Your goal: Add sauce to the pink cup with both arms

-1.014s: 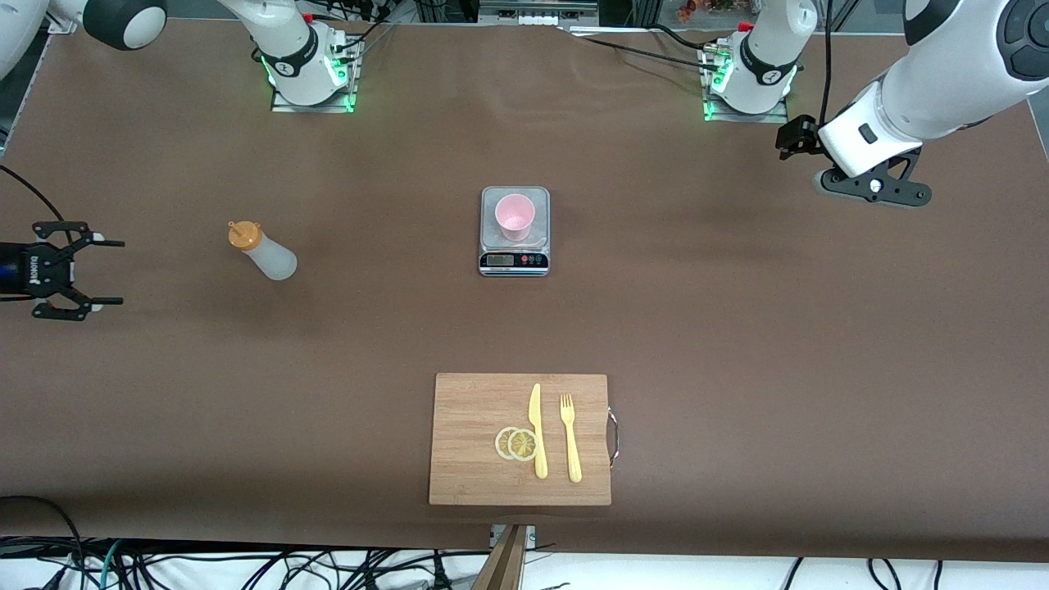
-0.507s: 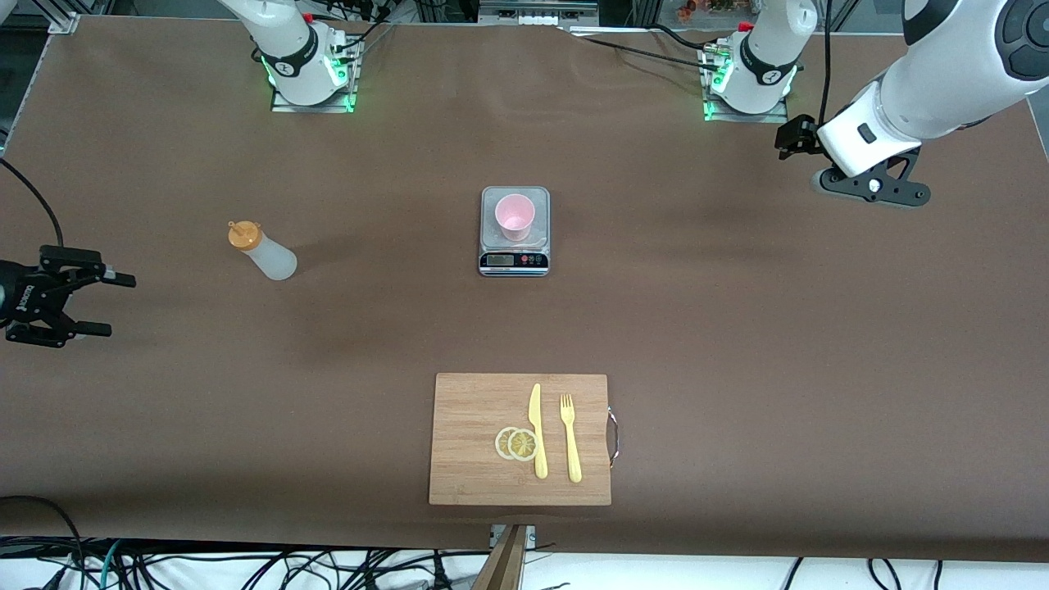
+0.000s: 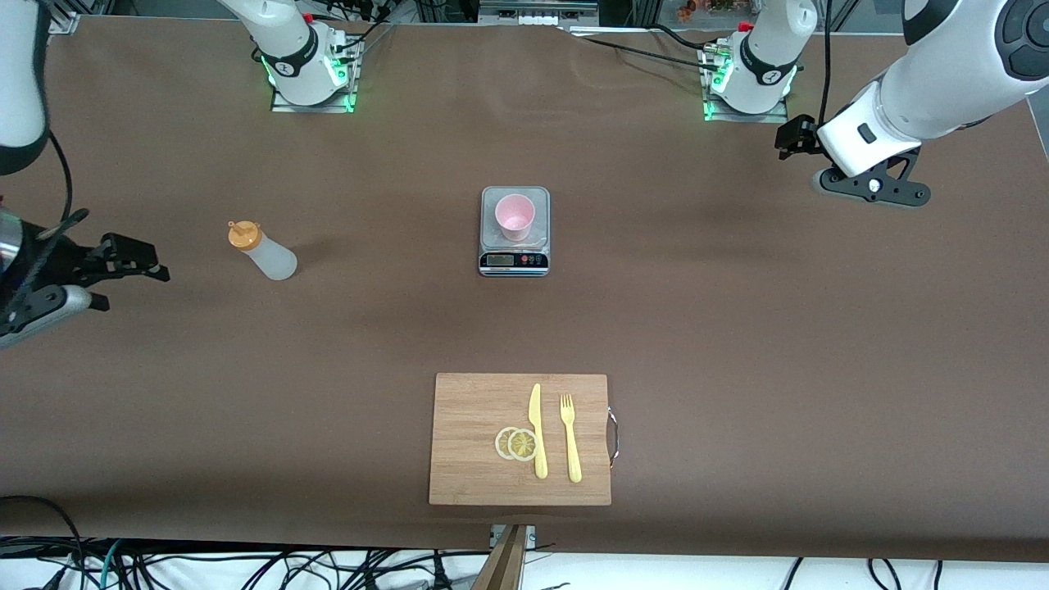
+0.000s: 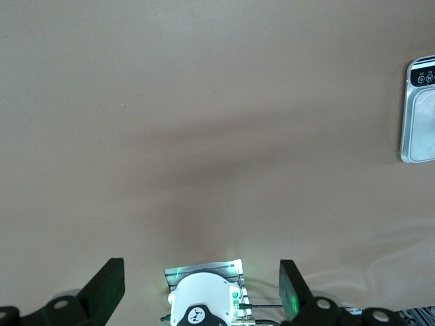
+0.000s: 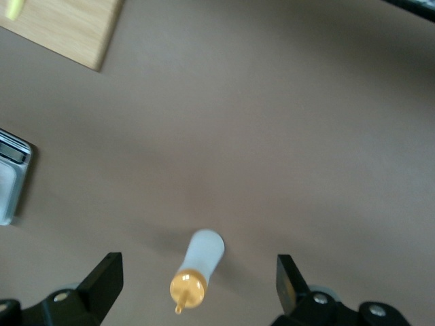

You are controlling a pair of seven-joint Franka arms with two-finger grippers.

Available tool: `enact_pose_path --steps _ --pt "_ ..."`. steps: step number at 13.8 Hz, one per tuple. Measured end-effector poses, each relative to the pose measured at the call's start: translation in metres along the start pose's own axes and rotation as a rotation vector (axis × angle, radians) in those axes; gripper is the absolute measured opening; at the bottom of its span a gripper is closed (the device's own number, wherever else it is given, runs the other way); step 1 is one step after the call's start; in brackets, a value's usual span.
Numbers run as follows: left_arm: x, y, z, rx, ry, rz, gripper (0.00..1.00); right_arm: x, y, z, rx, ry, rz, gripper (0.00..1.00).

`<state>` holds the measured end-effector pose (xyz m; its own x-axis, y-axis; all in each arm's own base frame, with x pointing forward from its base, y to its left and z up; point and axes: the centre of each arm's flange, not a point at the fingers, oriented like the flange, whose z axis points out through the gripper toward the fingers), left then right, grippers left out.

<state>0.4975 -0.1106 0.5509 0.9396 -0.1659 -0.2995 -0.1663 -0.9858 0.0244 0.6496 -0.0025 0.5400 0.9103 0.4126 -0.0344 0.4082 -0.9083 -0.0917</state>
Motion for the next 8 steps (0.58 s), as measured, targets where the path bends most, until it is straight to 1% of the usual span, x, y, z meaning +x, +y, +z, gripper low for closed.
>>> enact_pose_path --steps 2,3,8 --pt "0.000 0.000 0.000 0.000 0.000 0.000 1.00 -0.012 -0.009 -0.005 -0.065 -0.036 -0.013 1.00" --pt "0.000 0.000 0.000 0.000 0.000 0.000 1.00 -0.019 -0.011 -0.009 -0.079 -0.042 -0.014 1.00" --pt "0.000 0.000 0.000 0.000 -0.002 0.000 1.00 -0.053 -0.001 -0.020 -0.094 -0.052 0.022 1.00"
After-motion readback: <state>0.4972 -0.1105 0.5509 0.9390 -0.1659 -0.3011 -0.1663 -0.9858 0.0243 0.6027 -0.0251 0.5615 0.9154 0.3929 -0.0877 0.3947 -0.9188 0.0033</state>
